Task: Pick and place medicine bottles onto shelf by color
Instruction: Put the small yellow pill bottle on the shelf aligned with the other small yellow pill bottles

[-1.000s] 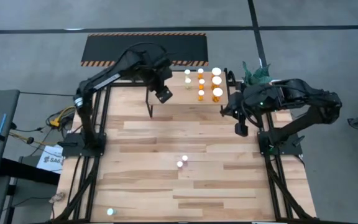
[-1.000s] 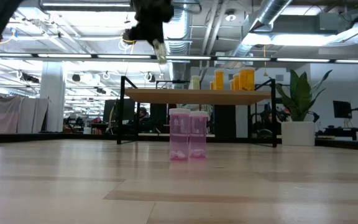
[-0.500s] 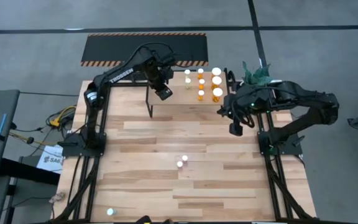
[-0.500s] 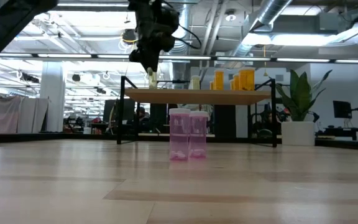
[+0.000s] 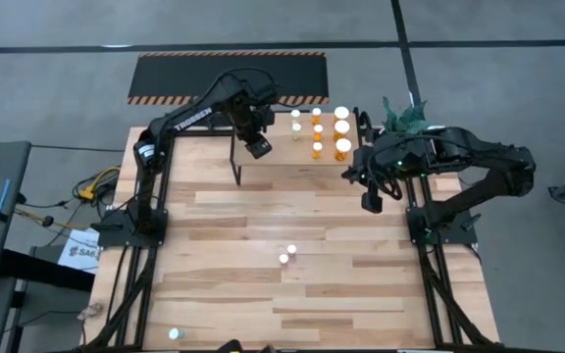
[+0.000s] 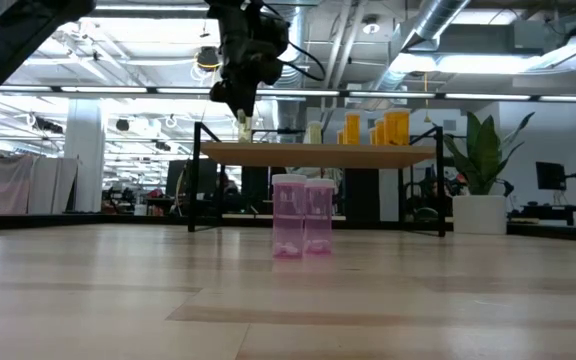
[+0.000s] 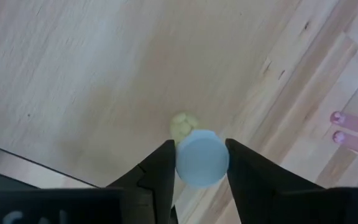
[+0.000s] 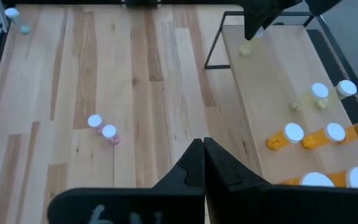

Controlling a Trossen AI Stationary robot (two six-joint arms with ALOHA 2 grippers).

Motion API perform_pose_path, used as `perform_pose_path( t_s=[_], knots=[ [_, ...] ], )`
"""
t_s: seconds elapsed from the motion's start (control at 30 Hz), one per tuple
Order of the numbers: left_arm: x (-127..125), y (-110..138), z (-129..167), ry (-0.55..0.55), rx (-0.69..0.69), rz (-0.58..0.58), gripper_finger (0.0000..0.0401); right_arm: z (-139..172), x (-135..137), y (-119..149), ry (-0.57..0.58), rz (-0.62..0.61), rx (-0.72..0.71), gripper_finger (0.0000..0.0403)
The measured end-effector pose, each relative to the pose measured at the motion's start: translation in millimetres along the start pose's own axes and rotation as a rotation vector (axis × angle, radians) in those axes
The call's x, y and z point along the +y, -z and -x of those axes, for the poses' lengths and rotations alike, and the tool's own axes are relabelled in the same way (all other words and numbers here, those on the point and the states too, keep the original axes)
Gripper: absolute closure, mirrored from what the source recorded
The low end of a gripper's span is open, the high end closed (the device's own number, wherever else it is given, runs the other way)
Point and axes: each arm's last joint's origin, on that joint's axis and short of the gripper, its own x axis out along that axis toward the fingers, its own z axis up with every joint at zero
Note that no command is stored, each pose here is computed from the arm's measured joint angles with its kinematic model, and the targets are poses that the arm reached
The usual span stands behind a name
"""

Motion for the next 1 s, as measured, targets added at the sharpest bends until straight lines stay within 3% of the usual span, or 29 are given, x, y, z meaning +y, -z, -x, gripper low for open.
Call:
perform_pose_path(
  t_s=[0.43, 0.67, 0.87, 1.0],
  knots=[
    [-2, -3, 4, -0.013, -0.030, -0.046, 0.0157, 0, 0, 0, -0.004, 0.001, 0.005, 0.0392],
    [-4, -5, 47, -0.025, -0.217, -0.082, 0.0147, 0, 0, 0, -0.034, -0.009, 0.000, 0.0392],
    [3, 26, 94, -0.141, -0.344, -0.061, 0.0147, -8, 3, -13, -0.050, -0.032, -0.092, 0.0392],
    [5, 52, 133, -0.160, -0.482, -0.051, 0.0147, -26, 2, -29, -0.021, -0.055, -0.182, 0.0390]
  ],
)
